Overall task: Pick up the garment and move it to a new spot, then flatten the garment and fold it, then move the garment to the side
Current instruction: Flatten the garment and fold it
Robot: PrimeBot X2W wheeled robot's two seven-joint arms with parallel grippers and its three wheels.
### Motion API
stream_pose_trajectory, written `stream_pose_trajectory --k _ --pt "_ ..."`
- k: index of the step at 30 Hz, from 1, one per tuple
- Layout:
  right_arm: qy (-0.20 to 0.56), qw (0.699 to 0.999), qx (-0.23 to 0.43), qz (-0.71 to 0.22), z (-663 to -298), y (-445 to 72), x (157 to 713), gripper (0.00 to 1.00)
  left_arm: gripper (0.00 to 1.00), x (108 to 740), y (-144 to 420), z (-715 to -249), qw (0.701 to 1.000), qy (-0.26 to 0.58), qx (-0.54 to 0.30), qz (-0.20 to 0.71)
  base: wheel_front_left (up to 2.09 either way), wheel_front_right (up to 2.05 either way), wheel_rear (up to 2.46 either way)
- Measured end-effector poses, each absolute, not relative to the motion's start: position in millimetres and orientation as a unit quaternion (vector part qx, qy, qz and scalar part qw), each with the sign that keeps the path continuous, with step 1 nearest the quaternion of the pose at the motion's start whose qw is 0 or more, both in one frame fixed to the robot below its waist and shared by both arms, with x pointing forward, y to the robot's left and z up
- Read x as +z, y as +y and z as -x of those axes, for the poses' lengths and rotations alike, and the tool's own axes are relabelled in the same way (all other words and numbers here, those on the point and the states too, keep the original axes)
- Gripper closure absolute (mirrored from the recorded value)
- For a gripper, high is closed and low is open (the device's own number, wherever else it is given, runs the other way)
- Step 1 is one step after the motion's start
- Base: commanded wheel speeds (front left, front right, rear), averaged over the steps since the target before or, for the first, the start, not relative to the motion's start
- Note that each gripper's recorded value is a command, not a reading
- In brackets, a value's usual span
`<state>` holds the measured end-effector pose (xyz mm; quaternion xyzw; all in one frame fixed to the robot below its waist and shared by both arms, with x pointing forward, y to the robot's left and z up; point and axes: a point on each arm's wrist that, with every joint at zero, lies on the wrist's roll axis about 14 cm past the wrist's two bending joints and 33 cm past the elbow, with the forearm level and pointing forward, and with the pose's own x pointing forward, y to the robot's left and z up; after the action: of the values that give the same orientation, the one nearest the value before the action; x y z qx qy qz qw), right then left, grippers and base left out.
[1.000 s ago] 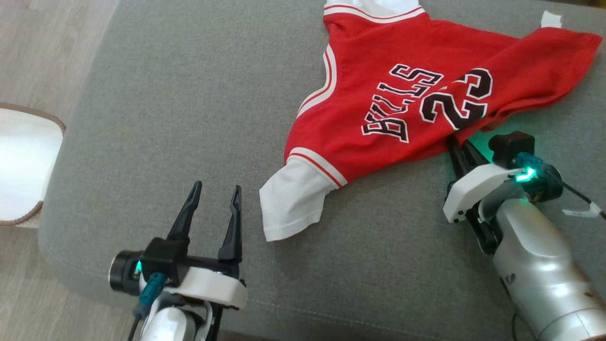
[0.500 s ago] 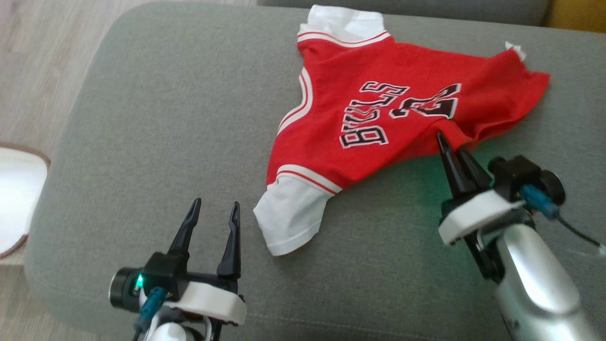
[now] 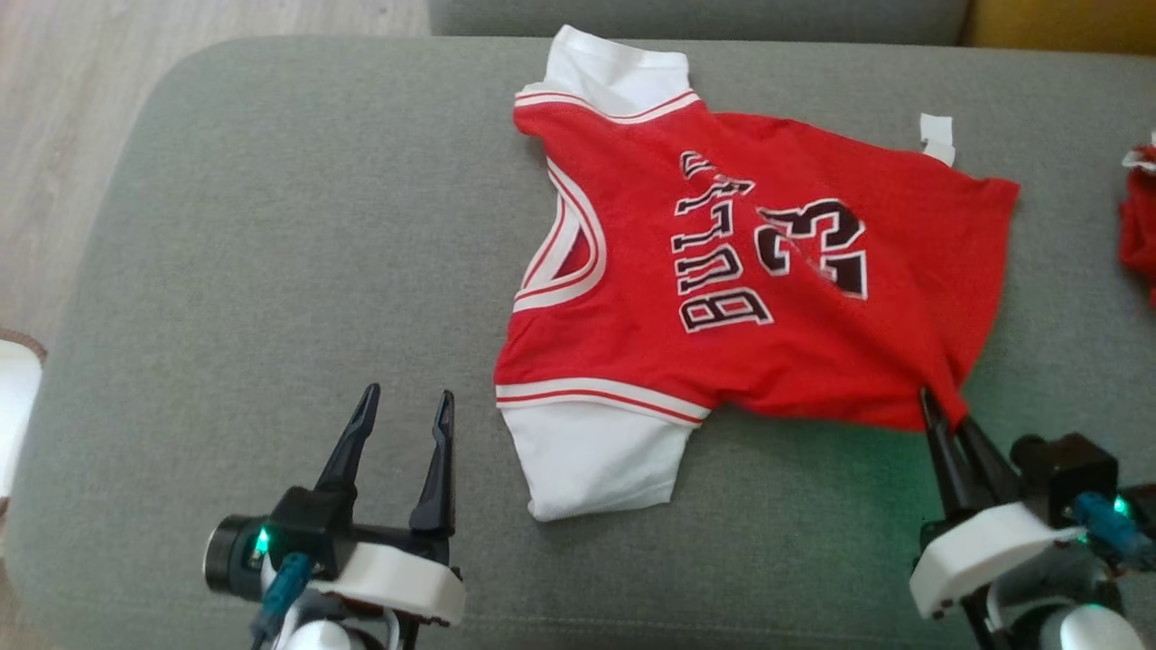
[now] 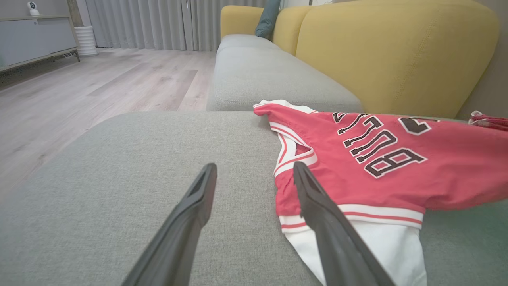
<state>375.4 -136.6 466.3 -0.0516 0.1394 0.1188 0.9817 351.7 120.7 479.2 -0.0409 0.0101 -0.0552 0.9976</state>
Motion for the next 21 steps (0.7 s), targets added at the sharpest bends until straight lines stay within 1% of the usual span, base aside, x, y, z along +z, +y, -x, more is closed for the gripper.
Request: stream_pose_trajectory --k 2,3,4,6,7,11,15,18,21 --pt "0.162 0.980 0.111 0.042 -368 -141 454 1.00 0.00 477 119 -354 0.997 0.013 -0.059 0.039 0.00 0.00 0.00" --pt "0.171 0.979 0.109 0.033 -366 -141 448 0.98 0.00 476 117 -355 0.997 0.014 -0.062 0.038 0.00 0.00 0.00" --pt "0.195 0.975 0.104 0.020 -359 -141 434 0.64 0.00 474 114 -357 0.997 0.017 -0.067 0.039 0.00 0.00 0.00" --pt "0.215 0.971 0.100 0.009 -351 -142 421 0.07 0.00 473 112 -360 0.996 0.018 -0.072 0.040 0.00 0.00 0.00" --pt "0.222 0.970 0.098 0.006 -348 -143 416 0.00 0.00 473 110 -361 0.996 0.019 -0.075 0.040 0.00 0.00 0.00" --pt "0.224 0.971 0.082 -0.001 -342 -152 415 0.00 0.00 471 102 -364 0.995 0.020 -0.088 0.042 0.00 0.00 0.00" --pt "0.209 0.977 0.051 -0.006 -337 -172 426 0.00 0.00 471 96 -366 0.994 0.019 -0.098 0.040 0.00 0.00 0.00" --pt "0.184 0.982 0.033 -0.006 -342 -184 441 0.00 0.00 471 95 -366 0.994 0.020 -0.101 0.040 0.00 0.00 0.00" --pt "0.181 0.983 0.024 -0.005 -349 -191 444 0.00 0.00 470 96 -366 0.994 0.021 -0.099 0.040 0.00 0.00 0.00"
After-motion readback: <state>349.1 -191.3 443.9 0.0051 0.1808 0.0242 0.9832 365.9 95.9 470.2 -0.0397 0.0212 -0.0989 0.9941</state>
